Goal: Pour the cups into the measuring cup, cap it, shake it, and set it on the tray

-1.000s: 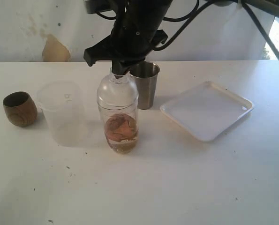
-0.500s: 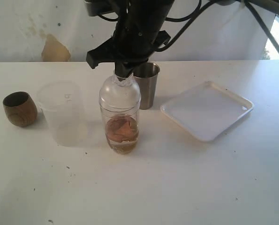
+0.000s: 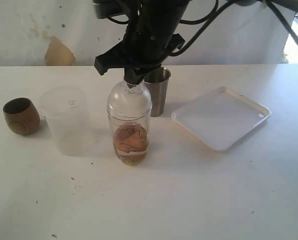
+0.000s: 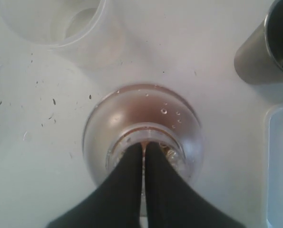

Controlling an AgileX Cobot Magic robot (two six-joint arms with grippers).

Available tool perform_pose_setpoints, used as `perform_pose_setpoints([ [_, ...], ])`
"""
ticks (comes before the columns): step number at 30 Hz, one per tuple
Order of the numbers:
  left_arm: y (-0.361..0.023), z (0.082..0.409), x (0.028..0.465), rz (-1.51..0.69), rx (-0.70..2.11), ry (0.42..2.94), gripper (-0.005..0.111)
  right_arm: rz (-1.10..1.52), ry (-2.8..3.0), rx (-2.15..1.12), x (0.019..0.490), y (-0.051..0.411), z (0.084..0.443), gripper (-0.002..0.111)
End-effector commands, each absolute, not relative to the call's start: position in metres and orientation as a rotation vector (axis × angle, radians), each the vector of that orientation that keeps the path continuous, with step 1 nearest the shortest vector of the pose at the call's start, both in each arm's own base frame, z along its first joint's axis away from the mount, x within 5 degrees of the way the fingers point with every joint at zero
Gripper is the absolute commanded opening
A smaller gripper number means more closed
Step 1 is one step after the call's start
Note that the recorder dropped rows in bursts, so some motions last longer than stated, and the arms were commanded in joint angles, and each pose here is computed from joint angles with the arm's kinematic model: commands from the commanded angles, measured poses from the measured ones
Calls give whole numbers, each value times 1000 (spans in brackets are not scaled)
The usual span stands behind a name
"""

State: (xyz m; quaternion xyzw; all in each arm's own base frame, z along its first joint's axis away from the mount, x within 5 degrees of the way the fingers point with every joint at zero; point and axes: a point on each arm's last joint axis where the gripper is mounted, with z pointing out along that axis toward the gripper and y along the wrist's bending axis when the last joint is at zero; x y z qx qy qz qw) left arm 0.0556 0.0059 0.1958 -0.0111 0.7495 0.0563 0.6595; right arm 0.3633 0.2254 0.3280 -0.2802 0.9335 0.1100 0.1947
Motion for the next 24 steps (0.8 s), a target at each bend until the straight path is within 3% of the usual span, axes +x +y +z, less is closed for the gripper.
perform_pose_setpoints([
  [1,6,195,56,121,-31,1687,1,284,2683,-814,361,222,311,0],
  [24,6,195,56,121,-31,1687,1,135,2645,-920,351,238,307,0],
])
